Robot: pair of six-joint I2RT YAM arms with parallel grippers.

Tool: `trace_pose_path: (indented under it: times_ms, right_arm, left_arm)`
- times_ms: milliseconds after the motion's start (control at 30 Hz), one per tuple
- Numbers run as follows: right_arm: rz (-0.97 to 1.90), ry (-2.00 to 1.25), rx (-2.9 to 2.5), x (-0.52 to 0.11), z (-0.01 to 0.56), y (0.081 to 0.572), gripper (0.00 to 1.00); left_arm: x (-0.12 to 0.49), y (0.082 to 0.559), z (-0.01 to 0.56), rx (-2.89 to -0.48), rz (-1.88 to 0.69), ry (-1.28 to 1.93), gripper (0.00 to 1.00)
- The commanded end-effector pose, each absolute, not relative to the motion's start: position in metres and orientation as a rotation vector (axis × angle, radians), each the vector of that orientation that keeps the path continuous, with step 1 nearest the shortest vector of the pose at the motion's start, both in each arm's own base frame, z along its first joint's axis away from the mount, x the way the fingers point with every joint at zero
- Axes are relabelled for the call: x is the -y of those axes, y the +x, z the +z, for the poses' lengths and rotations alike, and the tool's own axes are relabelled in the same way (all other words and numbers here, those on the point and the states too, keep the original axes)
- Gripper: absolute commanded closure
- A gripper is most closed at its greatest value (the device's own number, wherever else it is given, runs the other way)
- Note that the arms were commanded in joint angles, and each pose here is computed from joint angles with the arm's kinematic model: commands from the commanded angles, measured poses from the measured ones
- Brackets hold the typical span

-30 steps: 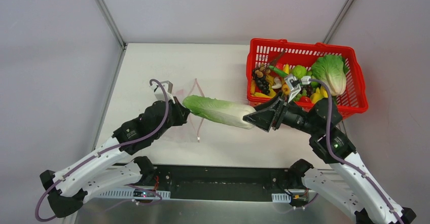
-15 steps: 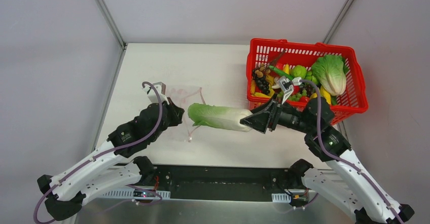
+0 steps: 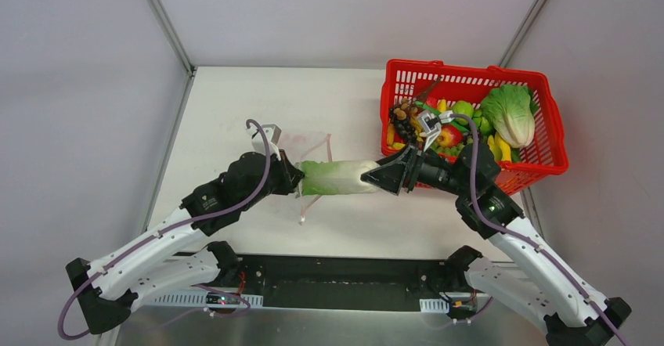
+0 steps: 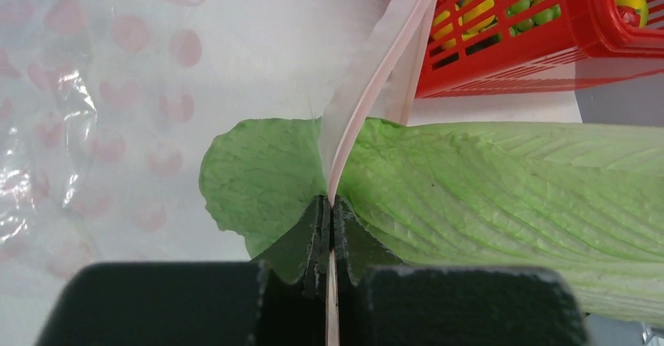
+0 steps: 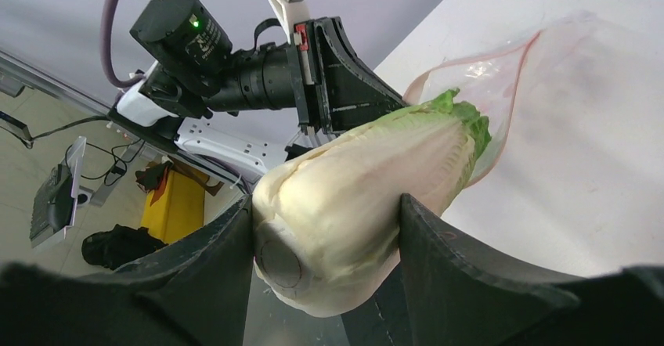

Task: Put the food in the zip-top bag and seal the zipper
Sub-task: Place the fake vegetable in the zipper food storage bag.

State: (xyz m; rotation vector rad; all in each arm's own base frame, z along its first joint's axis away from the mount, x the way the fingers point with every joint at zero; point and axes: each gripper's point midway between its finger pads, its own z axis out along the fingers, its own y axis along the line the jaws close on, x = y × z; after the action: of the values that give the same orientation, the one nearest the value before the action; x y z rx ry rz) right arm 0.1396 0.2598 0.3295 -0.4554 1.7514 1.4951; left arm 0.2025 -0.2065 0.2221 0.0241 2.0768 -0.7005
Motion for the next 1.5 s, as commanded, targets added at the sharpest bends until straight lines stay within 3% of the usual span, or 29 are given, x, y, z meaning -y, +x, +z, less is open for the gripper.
trace_pose_path:
  times_ms: [0,400,1467]
  right_arm:
    - [1.577,-0.498,-1.585,-0.268,0.362,0.138,0.89]
    - [1.433,-0.533,-1.588,-0.261,0.335,0.147,0.89]
    - [1.357,-0.693,-1.429,-0.298,0.341,0.154,0.89]
  left_arm:
    - [0.227,0.197,0.265,-1.956,-0.882,0.097,1.00]
    - [0.204,0.197,0.293,-1.847,-0.879,-0.001,1.00]
    - [0.248,0.175,0.356,-1.678,-1.221,0.132,1.00]
